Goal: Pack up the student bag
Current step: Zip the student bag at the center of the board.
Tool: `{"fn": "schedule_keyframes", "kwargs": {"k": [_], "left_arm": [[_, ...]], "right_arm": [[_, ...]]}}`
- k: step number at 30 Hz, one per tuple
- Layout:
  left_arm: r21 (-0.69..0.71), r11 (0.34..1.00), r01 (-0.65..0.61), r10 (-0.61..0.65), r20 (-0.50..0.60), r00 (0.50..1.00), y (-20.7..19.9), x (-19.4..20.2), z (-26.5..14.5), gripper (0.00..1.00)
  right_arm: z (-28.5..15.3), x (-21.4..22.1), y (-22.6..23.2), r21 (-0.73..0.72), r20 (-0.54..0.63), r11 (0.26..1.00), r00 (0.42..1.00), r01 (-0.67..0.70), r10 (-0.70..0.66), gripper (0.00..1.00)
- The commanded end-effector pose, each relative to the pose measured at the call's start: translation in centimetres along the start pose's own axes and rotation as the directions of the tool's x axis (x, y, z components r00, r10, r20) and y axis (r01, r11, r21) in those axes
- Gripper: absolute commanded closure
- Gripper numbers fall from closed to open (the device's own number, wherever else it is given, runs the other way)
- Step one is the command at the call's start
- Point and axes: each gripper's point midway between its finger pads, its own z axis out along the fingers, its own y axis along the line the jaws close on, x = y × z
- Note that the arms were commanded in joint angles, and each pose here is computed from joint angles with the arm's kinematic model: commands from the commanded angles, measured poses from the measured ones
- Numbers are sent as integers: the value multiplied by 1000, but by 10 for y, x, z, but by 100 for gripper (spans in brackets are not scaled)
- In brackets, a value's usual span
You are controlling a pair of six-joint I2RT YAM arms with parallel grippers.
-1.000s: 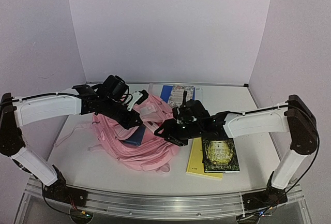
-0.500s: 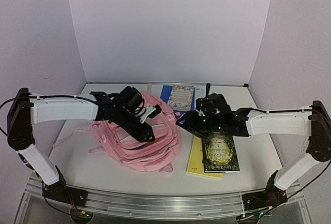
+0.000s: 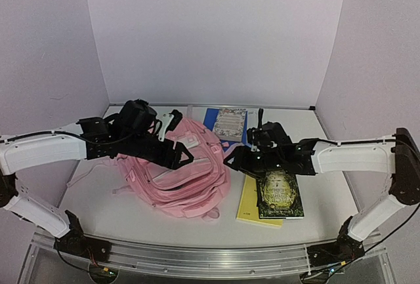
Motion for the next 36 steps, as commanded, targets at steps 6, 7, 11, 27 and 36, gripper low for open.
{"fn": "schedule_keyframes", "kwargs": {"k": [6,7,11,27,36], "left_arm": [[-187,955,230,-223,58,973,79,36,-14,23],[-191,953,234,-226,64,972,82,38,-16,23],[-211,946,247,-238,71,969,93,47,-23,22],[-183,950,253,-239,97,966,112,56,-15,24],[-199,937,287,-279,66,958,137,59,3,39]], "right_arm": [[45,9,28,2,-30,997,997,74,-74,38],[50,10,29,0,-34,997,997,73,-73,38],[67,11,36,-25,-43,998,997,55,-56,38],[118,19,-23,167,-9,986,1000,14,-13,79],[122,19,-37,197,-9,980,1000,4,-2,89]]}}
